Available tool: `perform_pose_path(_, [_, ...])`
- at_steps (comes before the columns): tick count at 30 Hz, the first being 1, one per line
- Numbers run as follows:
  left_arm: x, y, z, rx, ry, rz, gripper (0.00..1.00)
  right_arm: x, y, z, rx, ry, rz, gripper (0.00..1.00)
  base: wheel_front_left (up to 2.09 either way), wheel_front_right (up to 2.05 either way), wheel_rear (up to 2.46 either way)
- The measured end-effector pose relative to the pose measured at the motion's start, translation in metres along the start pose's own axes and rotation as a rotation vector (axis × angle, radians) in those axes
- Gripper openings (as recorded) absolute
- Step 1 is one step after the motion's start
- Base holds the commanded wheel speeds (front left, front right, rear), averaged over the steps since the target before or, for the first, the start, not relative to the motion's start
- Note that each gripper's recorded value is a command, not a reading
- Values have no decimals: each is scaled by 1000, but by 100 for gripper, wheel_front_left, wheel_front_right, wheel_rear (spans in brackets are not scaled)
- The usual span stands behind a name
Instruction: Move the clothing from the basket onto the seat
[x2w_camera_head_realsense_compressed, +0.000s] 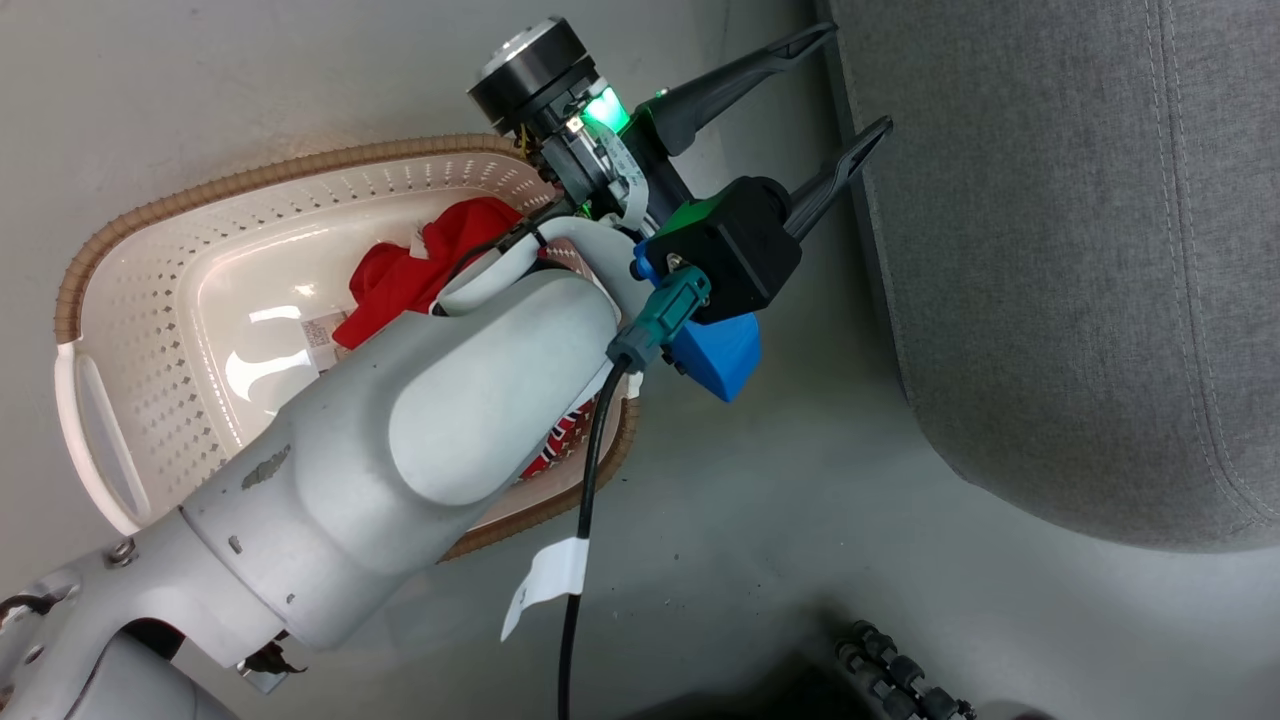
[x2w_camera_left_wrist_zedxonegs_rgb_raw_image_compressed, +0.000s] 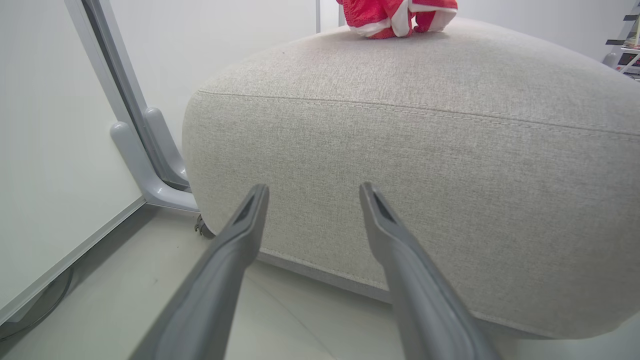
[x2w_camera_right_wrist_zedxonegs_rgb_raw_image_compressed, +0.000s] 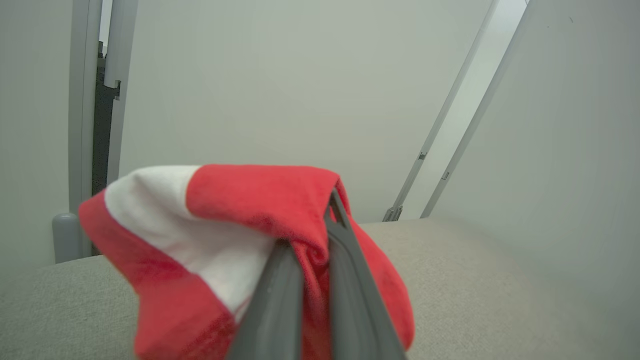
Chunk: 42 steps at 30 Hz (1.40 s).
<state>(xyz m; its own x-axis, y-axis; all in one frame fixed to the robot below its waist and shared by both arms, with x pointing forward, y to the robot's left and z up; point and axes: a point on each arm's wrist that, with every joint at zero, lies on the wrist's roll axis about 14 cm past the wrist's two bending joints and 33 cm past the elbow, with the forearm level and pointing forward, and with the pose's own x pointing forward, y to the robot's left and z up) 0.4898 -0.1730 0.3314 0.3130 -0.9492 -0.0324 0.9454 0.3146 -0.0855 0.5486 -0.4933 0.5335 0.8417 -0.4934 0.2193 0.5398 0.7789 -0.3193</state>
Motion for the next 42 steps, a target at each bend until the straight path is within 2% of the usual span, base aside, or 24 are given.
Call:
perform_pose_path(7, [2, 0, 4, 4, -8, -3, 100, -42, 1, -74, 34, 222, -31, 0, 0, 0, 0])
perform_pose_path(15, [0, 3, 8, 16, -7, 6, 100, -77, 7, -119, 71, 379, -37, 0, 0, 0, 0])
perform_pose_path(16, [-1, 3, 9, 16, -8, 8, 100, -77, 7, -118, 74, 378, -39, 29, 0, 0, 0])
perform_pose_path(17, [-1, 4, 12, 19, -11, 13, 100, -77, 7, -117, 76, 375, -36, 49, 0, 0, 0])
perform_pose_path(18, [-1, 5, 15, 24, -16, 16, 100, -78, 7, -115, 80, 370, -35, 100, 0, 0, 0])
perform_pose_path(26, [-4, -1, 49, 45, -57, 39, 100, -105, 2, -98, 77, 359, 11, 100, 0, 0, 0])
perform_pose_path(31, [-13, 1, 79, 50, -77, 101, 100, -116, 8, -69, 85, 301, 77, 100, 0, 0, 0])
perform_pose_path(35, [-29, 9, 116, 54, -136, 189, 100, -125, 32, -42, 126, 243, 159, 100, 0, 0, 0])
perform_pose_path(42, [-82, 35, 158, 74, -188, 404, 100, -137, 91, 18, 218, 101, 338, 100, 0, 0, 0])
